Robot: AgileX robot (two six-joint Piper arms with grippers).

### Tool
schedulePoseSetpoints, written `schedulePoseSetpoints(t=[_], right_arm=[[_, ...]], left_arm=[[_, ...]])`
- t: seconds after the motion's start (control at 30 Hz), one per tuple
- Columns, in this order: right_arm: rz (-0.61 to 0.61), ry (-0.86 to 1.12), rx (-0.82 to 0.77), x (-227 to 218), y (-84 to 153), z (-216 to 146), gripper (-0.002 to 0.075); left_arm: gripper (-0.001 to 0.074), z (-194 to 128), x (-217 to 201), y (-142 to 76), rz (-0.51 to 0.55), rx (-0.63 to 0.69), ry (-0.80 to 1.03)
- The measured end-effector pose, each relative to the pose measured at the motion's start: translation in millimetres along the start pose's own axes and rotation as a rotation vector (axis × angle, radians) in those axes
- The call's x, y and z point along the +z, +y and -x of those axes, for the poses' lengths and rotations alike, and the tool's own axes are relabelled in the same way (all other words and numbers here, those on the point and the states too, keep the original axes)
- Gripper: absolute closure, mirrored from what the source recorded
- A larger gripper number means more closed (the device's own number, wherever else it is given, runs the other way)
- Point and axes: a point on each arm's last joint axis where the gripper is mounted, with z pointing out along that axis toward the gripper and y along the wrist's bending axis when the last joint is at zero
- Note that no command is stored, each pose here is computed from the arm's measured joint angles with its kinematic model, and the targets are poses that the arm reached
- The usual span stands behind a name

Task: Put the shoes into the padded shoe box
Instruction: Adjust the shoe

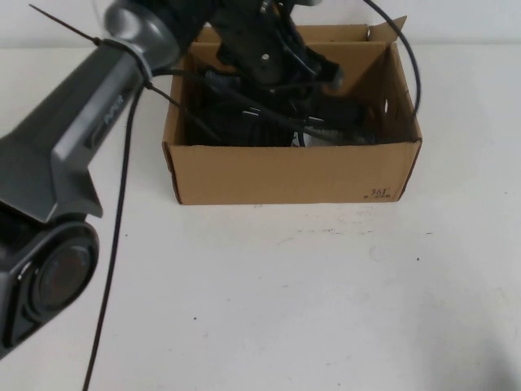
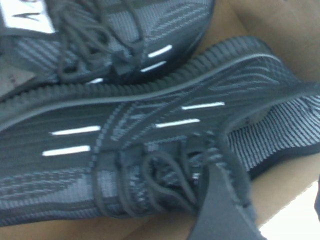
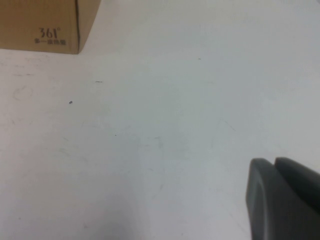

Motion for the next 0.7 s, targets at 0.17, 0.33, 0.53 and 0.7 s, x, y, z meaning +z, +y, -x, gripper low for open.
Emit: schedulePoseSetpoints(t=[0.17, 0.33, 0.53, 0.7], right_arm=[[0.0, 0.0, 0.0, 0, 0, 0, 0.0734], [0.0, 0.0, 0.0, 0, 0, 0, 0.0734], [0.0, 0.0, 0.0, 0, 0, 0, 0.0734], [0.0, 0.0, 0.0, 0, 0, 0, 0.0734]], left_arm=[[0.0388, -1, 2, -11, 0.022, 0.006, 0.003], [0.0388, -4, 16, -4, 0.072, 0.017, 0.028], [0.0388, -8, 35, 1, 0.103, 0.024, 0.063], [0.0388, -10, 43, 1, 0.086, 0.016, 0.08]])
